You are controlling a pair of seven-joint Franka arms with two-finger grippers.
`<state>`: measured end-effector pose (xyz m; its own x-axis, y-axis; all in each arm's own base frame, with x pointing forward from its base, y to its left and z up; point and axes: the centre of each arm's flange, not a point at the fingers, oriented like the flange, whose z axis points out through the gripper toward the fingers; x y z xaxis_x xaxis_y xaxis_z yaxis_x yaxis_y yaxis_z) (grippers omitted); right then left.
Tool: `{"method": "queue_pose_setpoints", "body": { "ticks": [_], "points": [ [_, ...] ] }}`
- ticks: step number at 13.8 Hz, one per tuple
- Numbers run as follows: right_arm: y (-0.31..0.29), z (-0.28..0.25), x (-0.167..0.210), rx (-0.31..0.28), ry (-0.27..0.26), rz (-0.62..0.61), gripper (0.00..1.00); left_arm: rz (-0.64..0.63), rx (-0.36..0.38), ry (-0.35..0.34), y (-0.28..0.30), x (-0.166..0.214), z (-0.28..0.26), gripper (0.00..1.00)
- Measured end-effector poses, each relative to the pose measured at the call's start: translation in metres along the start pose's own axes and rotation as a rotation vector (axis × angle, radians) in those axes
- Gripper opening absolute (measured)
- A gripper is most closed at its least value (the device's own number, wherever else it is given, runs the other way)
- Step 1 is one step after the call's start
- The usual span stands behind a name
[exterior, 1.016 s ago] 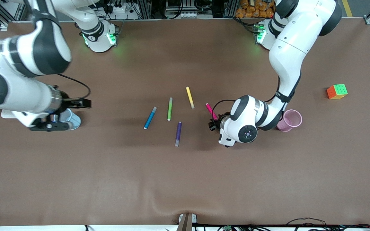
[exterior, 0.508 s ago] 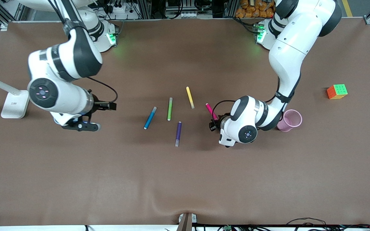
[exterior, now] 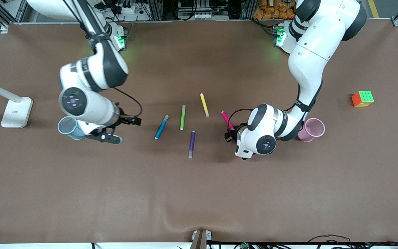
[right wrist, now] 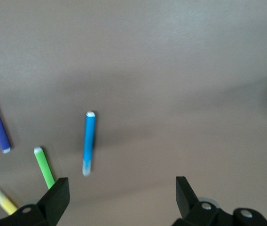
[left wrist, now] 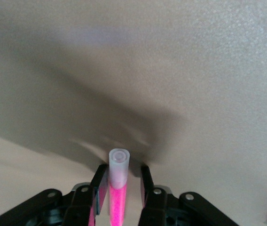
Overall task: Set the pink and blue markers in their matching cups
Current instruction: 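Lift the pink marker with the left gripper while the right gripper reaches the blue marker, then carry the pink marker to the pink cup while the right gripper carries blue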
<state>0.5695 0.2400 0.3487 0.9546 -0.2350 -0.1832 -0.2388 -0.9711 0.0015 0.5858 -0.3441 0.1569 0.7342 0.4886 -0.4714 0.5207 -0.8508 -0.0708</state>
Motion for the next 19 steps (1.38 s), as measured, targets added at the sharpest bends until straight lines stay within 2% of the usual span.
{"method": "queue_pose_setpoints", "body": {
  "ticks": [2,5,9,12,15,17,19],
  "points": [
    [-0.012,0.027,-0.011,-0.01,0.003,0.028,1.0,0.003,-0.007,0.003,0.002,-0.001,-0.001,0.19],
    [-0.034,0.05,-0.021,-0.021,0.009,0.06,1.0,0.003,-0.007,0.004,0.002,-0.001,-0.001,0.17],
    [-0.04,0.085,-0.009,-0.007,0.05,0.074,1.0,0.0,-0.011,0.008,0.0,0.0,-0.023,0.17],
    [-0.049,0.121,-0.007,-0.012,0.062,0.075,1.0,0.001,-0.024,0.036,-0.013,-0.01,-0.095,0.17],
    [-0.074,0.156,-0.031,-0.051,0.039,0.08,1.0,-0.011,-0.011,0.106,-0.051,-0.013,-0.176,0.17],
    [-0.083,0.179,-0.042,-0.074,0.027,0.076,1.0,-0.012,0.014,0.154,-0.073,-0.017,-0.212,0.17],
    [-0.083,0.192,-0.046,-0.084,0.016,0.073,0.96,-0.013,0.019,0.185,-0.093,-0.017,-0.24,0.17]
  ]
}}
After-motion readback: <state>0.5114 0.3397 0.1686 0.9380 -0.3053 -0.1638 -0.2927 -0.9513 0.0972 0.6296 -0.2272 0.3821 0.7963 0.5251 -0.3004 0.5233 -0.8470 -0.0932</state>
